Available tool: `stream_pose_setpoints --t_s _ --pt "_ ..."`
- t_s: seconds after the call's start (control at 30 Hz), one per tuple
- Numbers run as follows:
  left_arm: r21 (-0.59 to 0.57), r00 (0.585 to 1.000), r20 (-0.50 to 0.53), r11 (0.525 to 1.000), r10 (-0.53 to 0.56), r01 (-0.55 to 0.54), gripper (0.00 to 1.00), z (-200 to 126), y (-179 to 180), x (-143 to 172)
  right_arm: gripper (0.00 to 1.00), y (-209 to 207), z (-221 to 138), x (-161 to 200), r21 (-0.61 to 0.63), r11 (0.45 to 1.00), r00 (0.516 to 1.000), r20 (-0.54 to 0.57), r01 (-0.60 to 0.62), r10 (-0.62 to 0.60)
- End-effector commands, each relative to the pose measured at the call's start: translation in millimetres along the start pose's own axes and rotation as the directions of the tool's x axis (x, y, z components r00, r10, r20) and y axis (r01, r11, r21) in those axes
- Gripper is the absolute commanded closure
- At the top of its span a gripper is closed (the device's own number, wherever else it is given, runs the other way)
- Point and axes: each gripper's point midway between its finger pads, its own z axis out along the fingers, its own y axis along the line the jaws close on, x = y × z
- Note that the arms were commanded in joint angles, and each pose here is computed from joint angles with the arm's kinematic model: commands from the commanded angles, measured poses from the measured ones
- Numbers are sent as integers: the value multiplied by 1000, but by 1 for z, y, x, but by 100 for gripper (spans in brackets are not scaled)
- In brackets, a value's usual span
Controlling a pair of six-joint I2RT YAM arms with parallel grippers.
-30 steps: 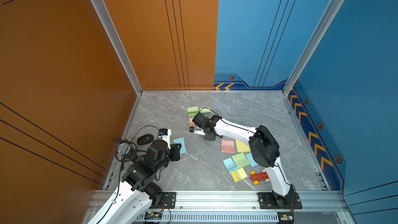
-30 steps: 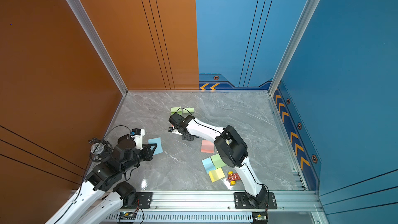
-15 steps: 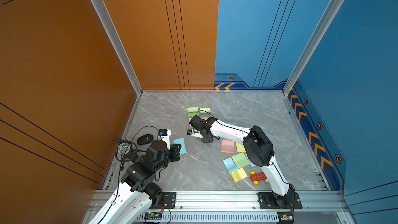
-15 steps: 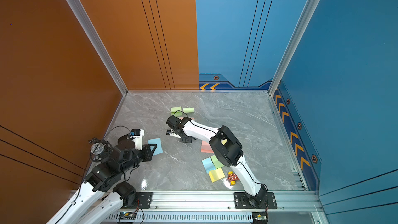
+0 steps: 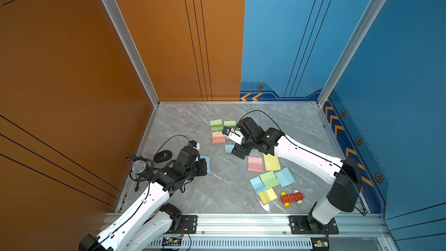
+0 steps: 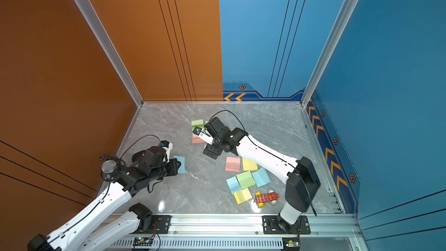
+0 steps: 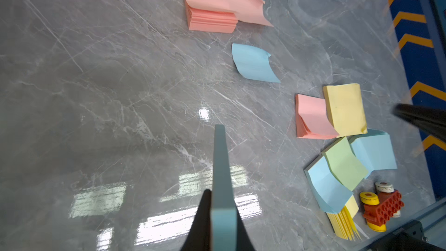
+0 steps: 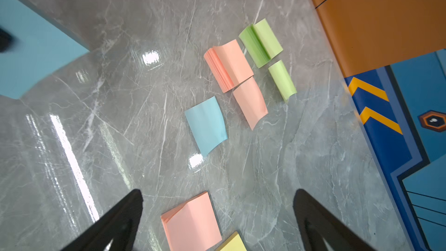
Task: Tear off pages from different memo pads
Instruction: Place the paper at the center of the board, then place the memo pad at the center of the board.
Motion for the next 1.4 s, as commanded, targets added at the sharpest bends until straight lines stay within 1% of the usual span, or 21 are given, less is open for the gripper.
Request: stream_pose_setpoints --t_s 0.0,0.07,0.13,0.27,0.37,0.4,0.5,0.67,0.83,0.9,1.0,1.13,1.37 --pt "7 999 29 999 39 -39 100 -5 -8 -22 0 11 -3 10 -15 995 990 100 -94 95" --pt "3 999 15 999 35 -35 100 1 -7 -27 0 13 -7 24 -19 990 980 141 -142 143" --pt "1 999 -9 999 38 -38 100 11 -8 -29 0 18 -10 39 -38 986 971 174 -162 166" --pt "43 997 -38 996 73 -72 100 26 -18 -32 0 15 -11 67 -8 982 968 171 -187 185" --pt "39 993 -64 995 98 -95 100 37 -19 -34 0 10 -12 83 13 977 965 160 -212 207" --pt "39 992 -75 994 103 -100 100 41 -19 -33 0 8 -12 83 19 973 960 170 -230 223" --pt "54 989 -87 992 117 -112 100 50 -22 -34 0 12 -11 77 -21 969 950 191 -246 245" --pt "63 982 -113 987 152 -145 100 67 -19 -30 0 15 0 80 -40 961 948 157 -273 276" --pt "121 971 -159 980 176 -158 100 89 -23 -21 0 16 5 82 -40 957 946 141 -288 290" --pt "158 971 -156 975 183 -158 100 95 -27 -20 0 14 5 82 -30 956 946 143 -291 292" --pt "159 976 -157 979 154 -129 100 105 -20 -23 0 10 7 86 -3 954 943 145 -301 298" --pt "169 974 -192 982 118 -85 100 118 -13 -26 0 6 14 92 23 947 938 150 -320 313" --pt "134 975 -214 990 65 -36 100 136 5 -39 0 3 18 94 32 943 935 145 -331 323"
